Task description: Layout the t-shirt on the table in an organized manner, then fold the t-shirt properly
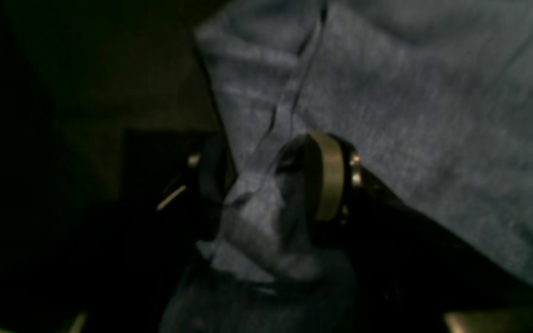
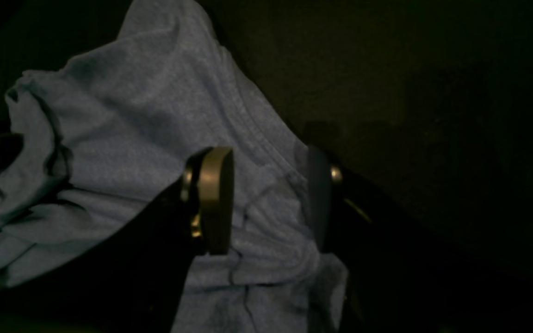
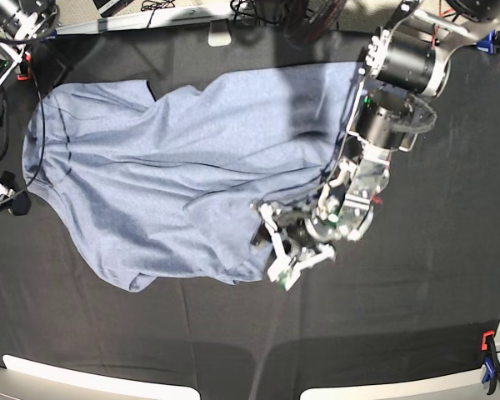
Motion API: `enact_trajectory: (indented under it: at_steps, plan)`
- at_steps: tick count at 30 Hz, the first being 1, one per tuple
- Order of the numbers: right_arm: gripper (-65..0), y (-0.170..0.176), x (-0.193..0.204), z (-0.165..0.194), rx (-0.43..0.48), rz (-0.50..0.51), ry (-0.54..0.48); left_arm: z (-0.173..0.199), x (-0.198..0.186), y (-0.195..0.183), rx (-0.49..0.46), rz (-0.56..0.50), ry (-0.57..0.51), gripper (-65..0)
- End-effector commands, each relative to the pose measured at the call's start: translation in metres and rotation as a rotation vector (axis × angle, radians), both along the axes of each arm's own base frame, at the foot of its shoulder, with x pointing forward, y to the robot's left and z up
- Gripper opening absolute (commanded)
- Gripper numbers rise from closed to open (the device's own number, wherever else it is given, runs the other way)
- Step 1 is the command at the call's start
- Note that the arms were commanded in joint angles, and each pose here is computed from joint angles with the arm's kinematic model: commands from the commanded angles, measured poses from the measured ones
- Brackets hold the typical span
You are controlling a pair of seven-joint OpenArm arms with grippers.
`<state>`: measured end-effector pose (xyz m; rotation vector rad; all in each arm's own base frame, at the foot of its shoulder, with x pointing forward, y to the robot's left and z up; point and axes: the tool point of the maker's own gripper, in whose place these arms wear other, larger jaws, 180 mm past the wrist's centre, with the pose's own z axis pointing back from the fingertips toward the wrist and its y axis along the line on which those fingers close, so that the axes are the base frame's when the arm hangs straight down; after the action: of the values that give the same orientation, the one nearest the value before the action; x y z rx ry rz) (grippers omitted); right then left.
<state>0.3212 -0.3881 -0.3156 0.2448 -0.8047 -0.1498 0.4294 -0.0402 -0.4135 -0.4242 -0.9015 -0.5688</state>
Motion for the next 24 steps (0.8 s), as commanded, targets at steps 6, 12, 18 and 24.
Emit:
enact_trajectory:
  at_steps: [6,12,18,24]
  plan:
    - [-39.7,-0.008,0.009,0.023,-0.026,0.001,-0.065,0.028,0.010,-0.017,-0.065,-0.062,-0.059,-39.6]
    - [-39.7,-0.008,0.009,0.023,-0.026,0.001,-0.065,0.032,0.000,-0.028,-0.106,-0.134,-0.046,-39.6]
    - [-39.7,-0.008,0.009,0.023,-0.026,0.001,-0.065,0.027,-0.002,-0.027,-0.086,-0.138,-0.027,-44.3]
    - [-39.7,-0.008,0.009,0.023,-0.026,0.001,-0.065,0.021,-0.005,-0.024,-0.057,-0.144,0.004,-62.9]
